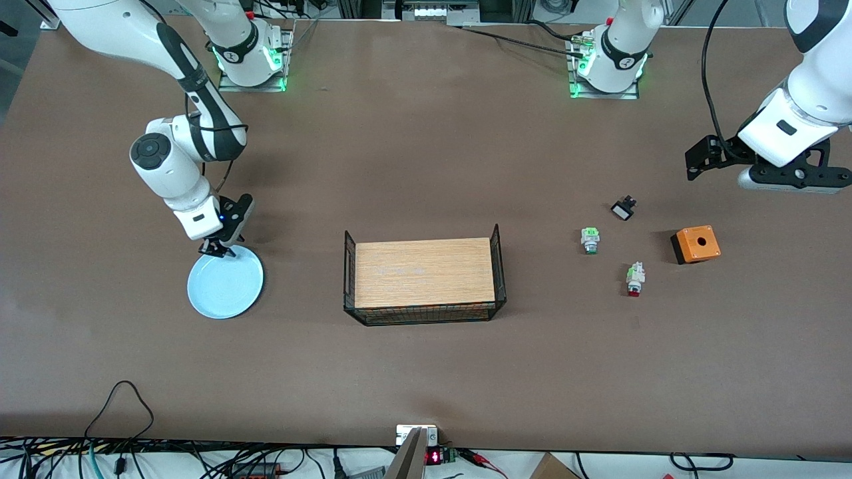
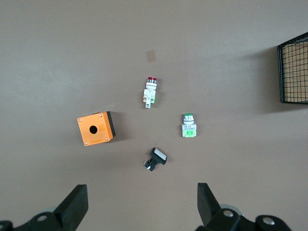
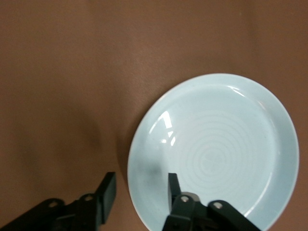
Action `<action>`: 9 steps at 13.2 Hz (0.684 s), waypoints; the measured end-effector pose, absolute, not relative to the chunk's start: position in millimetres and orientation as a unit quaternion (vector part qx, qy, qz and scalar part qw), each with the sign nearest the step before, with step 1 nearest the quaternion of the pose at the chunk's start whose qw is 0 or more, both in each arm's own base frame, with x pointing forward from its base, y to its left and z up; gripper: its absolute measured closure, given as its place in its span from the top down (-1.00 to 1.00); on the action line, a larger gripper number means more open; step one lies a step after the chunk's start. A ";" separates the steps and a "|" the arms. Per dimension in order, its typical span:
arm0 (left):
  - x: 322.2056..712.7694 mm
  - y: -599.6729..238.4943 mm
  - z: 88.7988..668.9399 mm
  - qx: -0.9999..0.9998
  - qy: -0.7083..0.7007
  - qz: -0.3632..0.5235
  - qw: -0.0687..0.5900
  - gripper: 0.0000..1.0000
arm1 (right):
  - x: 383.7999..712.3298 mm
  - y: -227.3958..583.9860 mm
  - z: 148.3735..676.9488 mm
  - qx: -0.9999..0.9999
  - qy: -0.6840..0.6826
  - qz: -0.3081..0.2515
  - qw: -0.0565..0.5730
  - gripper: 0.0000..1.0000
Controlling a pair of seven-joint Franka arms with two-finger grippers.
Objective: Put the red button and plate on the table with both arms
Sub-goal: 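Open the right gripper and release the plate rim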
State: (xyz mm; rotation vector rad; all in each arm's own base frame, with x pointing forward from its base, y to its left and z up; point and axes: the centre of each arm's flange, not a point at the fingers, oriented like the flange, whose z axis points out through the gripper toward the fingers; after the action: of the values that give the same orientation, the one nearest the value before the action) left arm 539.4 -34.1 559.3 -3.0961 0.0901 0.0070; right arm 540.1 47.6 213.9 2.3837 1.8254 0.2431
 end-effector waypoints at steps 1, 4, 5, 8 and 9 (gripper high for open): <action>539.4 -34.1 559.3 -0.999 0.029 0.002 0.022 1.00 | 547.1 44.4 223.3 0.792 0.602 0.076 0.066 0.34; 539.4 -33.8 559.2 -0.999 0.029 0.003 0.022 1.00 | 575.8 39.5 271.5 0.797 0.596 0.062 0.073 0.97; 539.5 -33.8 559.2 -0.999 0.029 0.003 0.022 1.00 | 585.7 38.2 290.2 0.800 0.592 0.056 0.073 1.00; 539.5 -33.8 559.3 -0.999 0.029 0.003 0.022 1.00 | 609.5 34.7 339.7 0.818 0.570 0.049 0.059 1.00; 539.5 -33.4 559.3 -0.999 0.028 0.002 0.022 1.00 | 614.6 33.9 351.1 0.826 0.560 0.046 0.052 1.00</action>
State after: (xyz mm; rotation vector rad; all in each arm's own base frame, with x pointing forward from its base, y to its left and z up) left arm 539.5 -33.4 559.3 -3.0962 0.0882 0.0077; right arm 614.6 33.9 351.1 2.5115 1.7029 0.1388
